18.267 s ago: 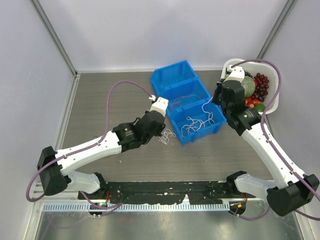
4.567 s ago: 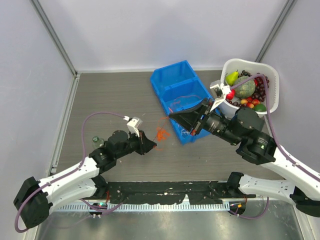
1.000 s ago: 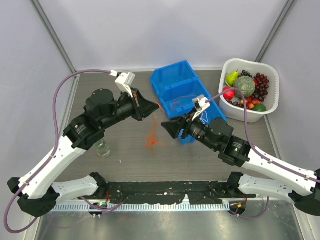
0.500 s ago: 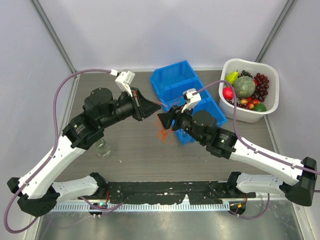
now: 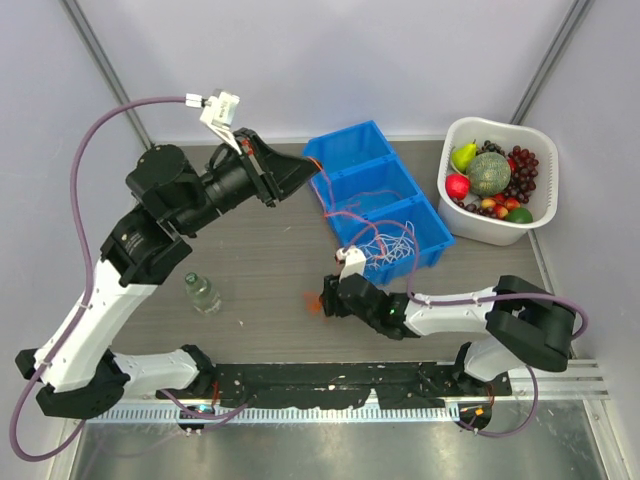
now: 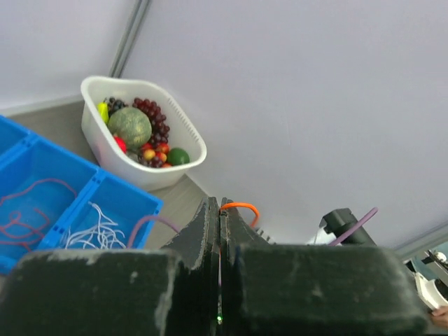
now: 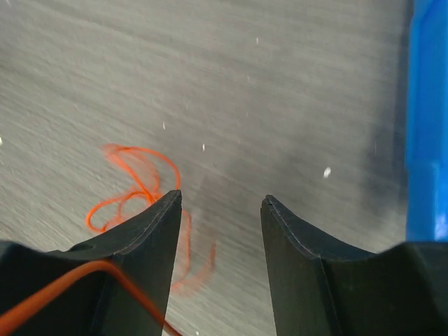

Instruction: Untangle the cables

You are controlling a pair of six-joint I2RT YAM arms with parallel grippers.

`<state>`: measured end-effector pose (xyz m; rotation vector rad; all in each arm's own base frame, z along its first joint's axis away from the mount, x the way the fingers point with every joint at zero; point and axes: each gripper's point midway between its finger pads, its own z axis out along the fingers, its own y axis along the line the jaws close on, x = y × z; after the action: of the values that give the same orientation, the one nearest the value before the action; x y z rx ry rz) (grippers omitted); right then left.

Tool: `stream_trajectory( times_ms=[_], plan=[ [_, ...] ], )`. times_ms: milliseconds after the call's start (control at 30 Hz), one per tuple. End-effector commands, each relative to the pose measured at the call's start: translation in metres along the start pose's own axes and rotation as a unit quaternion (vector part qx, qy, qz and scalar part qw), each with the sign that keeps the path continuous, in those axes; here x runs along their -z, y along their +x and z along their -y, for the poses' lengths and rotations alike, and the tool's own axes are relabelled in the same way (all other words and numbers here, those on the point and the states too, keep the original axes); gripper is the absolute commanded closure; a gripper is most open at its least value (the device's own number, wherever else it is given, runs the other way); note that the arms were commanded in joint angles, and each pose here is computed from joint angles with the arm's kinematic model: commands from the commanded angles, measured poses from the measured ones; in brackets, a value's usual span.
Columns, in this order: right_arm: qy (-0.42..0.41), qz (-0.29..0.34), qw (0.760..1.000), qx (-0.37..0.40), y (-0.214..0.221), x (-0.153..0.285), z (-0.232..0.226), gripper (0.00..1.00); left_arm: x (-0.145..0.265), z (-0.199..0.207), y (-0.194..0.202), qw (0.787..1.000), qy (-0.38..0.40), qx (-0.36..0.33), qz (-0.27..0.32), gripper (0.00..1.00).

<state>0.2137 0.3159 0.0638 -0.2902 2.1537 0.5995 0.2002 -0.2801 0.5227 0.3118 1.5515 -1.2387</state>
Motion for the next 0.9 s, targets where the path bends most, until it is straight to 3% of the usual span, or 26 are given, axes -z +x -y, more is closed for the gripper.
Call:
stream_trajectory(
  times_ms=[0, 333, 667, 867],
  plan=[
    [-0.045, 0.056, 0.996, -0.051, -0.026, 0.01, -0.024, 0.46, 0.01, 0.009, -0.034, 0.998, -0.005, -0.037, 0.047, 1.0],
    [-0.064, 0.042, 0.997, -0.021, -0.023, 0.023, -0.024, 0.42, 0.029, -0.007, -0.039, 0.995, -0.054, -0.054, 0.069, 1.0],
    [-0.086, 0.026, 0.995, -0.037, 0.011, 0.01, -0.02, 0.43, 0.076, 0.061, -0.147, 0.97, -0.001, -0.112, 0.215, 1.0],
    [-0.097, 0.055, 0.993, -0.033, -0.01, 0.03, -0.021, 0.37, 0.073, 0.07, -0.157, 0.967, 0.011, -0.119, 0.223, 1.0]
  ],
)
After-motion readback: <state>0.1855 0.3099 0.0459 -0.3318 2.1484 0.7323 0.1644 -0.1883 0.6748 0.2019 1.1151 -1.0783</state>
